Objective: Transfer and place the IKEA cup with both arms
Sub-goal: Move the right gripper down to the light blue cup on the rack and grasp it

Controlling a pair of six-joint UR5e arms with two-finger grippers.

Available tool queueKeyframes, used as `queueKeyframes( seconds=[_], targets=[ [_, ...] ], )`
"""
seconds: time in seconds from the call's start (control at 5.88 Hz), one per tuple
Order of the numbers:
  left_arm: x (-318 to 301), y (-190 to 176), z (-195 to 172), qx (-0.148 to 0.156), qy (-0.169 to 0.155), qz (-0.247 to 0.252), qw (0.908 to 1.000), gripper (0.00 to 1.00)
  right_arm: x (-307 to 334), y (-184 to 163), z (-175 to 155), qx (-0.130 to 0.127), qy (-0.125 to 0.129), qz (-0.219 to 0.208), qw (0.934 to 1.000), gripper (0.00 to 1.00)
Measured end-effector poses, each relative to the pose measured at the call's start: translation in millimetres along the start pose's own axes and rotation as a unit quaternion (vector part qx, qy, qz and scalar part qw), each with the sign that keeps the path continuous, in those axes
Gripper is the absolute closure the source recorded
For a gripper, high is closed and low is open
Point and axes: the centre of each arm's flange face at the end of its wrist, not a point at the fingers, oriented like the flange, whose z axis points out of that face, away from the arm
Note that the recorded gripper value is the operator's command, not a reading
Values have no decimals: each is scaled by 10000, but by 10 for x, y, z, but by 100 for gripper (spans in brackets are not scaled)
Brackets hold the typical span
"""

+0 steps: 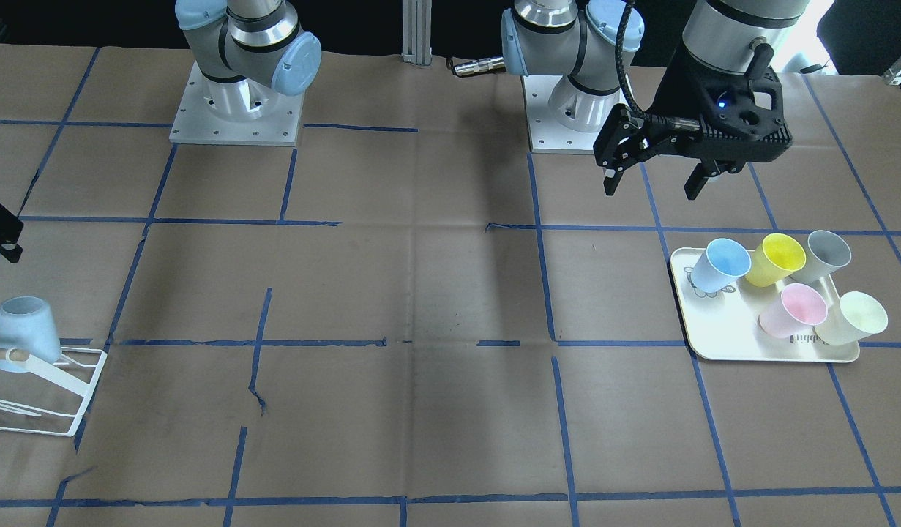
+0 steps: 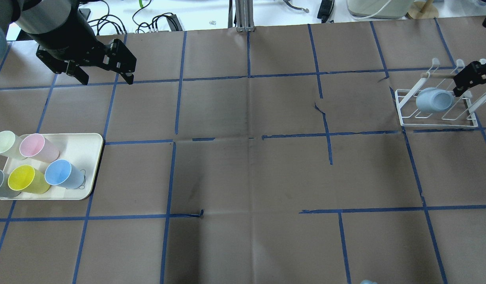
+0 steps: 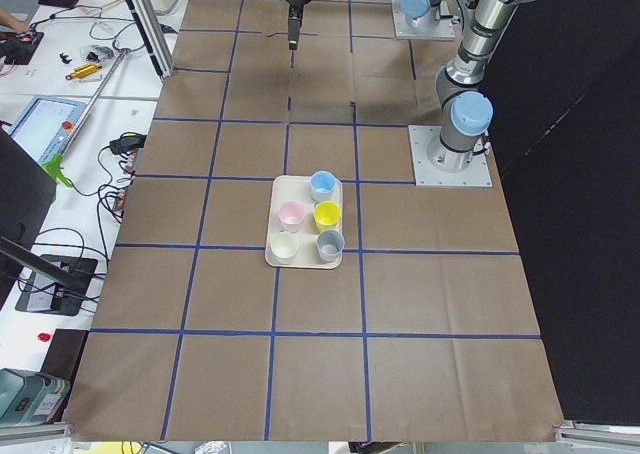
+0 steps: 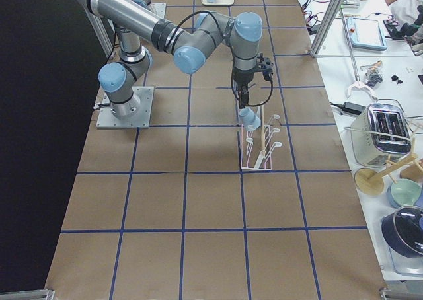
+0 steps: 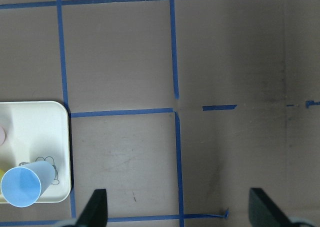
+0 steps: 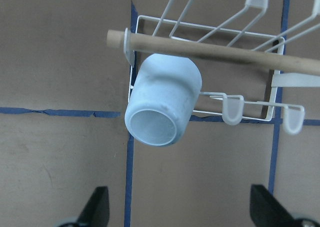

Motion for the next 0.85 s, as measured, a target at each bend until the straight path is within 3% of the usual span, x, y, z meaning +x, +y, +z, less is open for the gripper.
queueKeyframes(
  seconds=[0.51,0.85],
  targets=[
    [0,0,2,-2,0,1,10000,2,-133,56,666,535,60,32,9985,0],
    [0,0,2,-2,0,0,10000,2,-150,1,798,711,-35,34,9975,0]
  ],
)
